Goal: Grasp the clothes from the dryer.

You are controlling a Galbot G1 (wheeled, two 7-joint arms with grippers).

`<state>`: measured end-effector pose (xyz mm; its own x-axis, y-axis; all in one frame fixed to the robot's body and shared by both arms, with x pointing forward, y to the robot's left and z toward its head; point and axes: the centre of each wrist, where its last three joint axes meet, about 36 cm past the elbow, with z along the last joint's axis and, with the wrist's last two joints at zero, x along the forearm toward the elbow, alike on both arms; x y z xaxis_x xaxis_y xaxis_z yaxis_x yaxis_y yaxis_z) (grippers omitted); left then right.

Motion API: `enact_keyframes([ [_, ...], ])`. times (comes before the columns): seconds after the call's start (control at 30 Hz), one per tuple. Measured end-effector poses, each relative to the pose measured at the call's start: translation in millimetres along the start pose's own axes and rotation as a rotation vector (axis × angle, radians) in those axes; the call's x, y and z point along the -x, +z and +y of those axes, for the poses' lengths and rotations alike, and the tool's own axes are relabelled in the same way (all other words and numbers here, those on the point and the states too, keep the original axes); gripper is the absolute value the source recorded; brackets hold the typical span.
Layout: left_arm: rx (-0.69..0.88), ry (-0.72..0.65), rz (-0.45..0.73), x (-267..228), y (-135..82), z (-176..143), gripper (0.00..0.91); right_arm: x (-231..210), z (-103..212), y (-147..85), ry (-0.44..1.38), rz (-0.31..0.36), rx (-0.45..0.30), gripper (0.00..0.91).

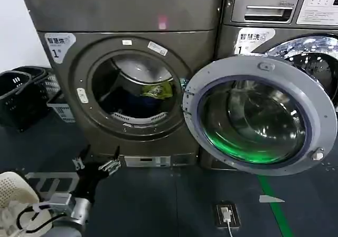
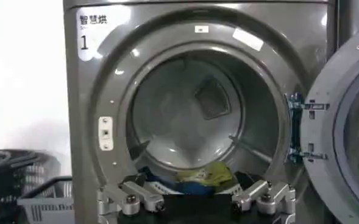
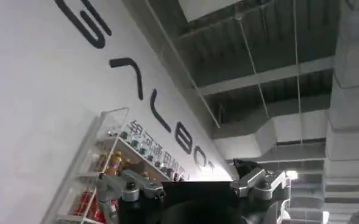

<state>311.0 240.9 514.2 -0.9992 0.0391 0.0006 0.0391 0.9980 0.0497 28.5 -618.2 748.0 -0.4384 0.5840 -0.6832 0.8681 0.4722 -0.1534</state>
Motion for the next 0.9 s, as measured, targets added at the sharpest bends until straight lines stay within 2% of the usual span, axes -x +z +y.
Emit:
enact_keyframes([
  [0.9,0.003,0.001,0.006,-0.9,2.1,-0.3,0.907,-0.5,-0.4,3.2,-0.004,-0.001,0.010,0.907],
])
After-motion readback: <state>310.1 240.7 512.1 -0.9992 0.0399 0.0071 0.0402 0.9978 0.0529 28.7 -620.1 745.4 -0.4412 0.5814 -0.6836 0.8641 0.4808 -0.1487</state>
